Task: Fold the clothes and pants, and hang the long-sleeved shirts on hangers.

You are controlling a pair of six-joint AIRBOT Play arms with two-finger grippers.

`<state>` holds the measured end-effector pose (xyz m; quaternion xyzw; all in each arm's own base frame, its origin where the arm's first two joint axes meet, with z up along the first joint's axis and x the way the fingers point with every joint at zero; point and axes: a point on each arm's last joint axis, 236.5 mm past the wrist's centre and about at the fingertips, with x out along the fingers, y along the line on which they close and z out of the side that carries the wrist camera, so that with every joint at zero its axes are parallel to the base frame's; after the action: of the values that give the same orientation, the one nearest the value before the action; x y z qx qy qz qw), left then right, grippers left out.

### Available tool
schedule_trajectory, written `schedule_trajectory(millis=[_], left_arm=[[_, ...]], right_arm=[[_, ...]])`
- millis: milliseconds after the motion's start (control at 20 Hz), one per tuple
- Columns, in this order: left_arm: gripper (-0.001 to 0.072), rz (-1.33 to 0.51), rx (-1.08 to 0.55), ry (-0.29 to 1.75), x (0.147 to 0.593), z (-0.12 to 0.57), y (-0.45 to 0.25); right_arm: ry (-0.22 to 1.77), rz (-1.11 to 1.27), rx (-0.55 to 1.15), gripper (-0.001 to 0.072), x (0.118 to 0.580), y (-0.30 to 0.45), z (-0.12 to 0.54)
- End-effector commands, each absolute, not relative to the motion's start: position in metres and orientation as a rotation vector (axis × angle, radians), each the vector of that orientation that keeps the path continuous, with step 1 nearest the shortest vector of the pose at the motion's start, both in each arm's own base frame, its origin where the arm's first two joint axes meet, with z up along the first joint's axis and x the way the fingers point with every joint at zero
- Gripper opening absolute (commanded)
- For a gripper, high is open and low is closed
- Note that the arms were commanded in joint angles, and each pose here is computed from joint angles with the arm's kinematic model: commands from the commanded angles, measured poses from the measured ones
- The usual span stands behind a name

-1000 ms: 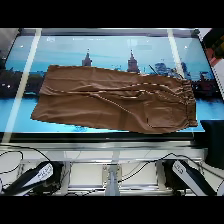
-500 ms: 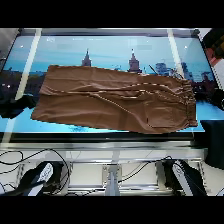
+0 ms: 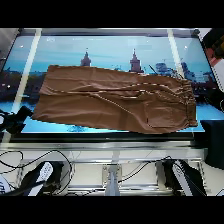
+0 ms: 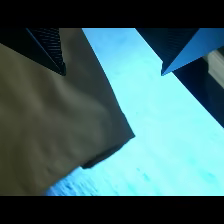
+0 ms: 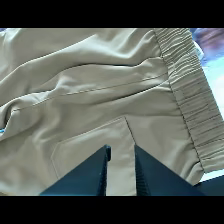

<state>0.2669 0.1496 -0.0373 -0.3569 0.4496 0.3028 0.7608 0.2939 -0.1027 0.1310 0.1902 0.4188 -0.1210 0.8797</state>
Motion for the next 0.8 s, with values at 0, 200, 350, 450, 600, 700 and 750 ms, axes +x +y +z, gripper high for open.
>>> schedule_trajectory(millis=[0,200,350,450,600,700,750], left_arm=[[0.0573,0.759,-1.017,0.922,0.256,-0.052,0.171],[0.0485,0.505,-1.044,0.846,0.287,-0.042,0.162],[0.0508,0.494,-1.023,0.862,0.287,-0.046,0.162],[0.0510,0.493,-1.002,0.878,0.284,-0.049,0.163],[0.0641,0.473,-0.921,0.908,0.280,-0.053,0.165],[0.0641,0.455,-0.910,0.930,0.280,-0.059,0.163],[0.0641,0.443,-0.928,0.959,0.278,-0.065,0.158]], right_arm=[[0.872,-0.264,0.383,0.0190,0.293,-0.106,0.131],[0.835,-0.278,0.371,0.0190,0.299,-0.112,0.136],[0.823,-0.281,0.368,0.0190,0.301,-0.114,0.138],[0.824,-0.282,0.367,0.0190,0.301,-0.114,0.138],[0.824,-0.286,0.363,0.0190,0.300,-0.115,0.137],[0.818,-0.291,0.358,0.0190,0.301,-0.117,0.138],[0.811,-0.293,0.356,0.0190,0.302,-0.118,0.139]])
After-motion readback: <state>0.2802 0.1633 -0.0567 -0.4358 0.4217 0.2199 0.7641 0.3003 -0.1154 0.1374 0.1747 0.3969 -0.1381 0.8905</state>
